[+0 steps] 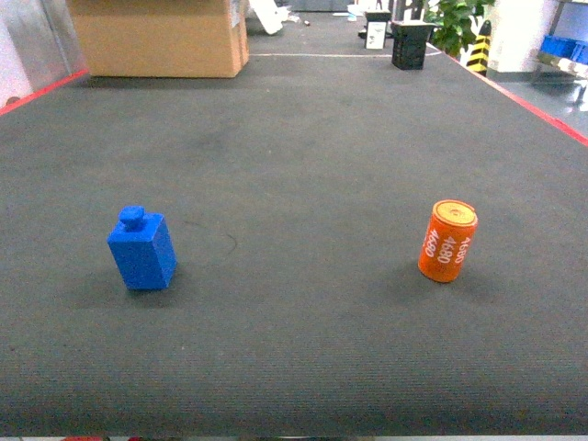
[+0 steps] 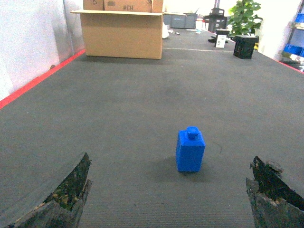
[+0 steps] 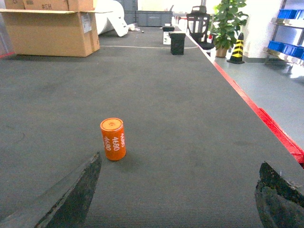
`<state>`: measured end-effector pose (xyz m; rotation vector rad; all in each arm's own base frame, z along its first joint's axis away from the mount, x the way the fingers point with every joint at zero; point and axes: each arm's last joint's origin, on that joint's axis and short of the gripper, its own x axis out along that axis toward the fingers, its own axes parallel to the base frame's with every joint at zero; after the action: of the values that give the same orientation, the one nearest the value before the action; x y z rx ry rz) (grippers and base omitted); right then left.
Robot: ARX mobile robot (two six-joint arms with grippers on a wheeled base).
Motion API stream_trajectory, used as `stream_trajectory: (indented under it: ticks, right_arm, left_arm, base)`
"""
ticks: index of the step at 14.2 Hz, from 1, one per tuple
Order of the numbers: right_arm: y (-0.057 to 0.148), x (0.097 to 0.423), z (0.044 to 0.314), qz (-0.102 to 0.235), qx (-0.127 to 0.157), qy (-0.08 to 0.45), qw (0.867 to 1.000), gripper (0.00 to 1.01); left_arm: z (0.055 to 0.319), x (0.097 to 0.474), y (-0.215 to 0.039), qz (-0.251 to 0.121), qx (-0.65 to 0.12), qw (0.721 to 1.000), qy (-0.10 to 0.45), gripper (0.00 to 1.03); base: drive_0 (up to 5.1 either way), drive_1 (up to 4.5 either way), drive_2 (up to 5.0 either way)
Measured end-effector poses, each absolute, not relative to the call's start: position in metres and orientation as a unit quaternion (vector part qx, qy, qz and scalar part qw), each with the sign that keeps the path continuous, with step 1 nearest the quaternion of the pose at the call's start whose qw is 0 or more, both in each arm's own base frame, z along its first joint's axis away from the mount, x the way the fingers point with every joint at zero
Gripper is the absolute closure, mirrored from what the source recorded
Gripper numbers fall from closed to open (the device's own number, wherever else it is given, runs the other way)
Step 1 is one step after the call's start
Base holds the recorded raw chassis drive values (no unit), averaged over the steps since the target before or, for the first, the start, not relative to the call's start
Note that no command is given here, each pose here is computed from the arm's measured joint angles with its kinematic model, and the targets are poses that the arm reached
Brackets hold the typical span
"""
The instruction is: Sort blue parts and orange caps into right shelf containers
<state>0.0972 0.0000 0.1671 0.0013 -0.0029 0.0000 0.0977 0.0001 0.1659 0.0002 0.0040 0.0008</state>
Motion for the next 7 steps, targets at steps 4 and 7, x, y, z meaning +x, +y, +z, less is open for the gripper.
stream_trajectory:
  ticks: [4, 7]
  right_arm:
    - [0.0, 0.0972, 0.1671, 0.0, 0.001, -0.001, 1.0, 0.03]
    - [0.0, 0.0972, 0.1671, 0.0, 0.001, -0.001, 1.0, 0.03]
  left_arm:
    - [0.1659, 0.0977, 0.0001, 0.0, 0.0, 1.0, 0.002, 0.05]
    - [0.1659, 0.0977, 0.0001, 0.0, 0.0, 1.0, 0.002, 0.05]
  base:
    - [0.0, 0.0, 0.0]
    - [0.0, 0.0, 0.0]
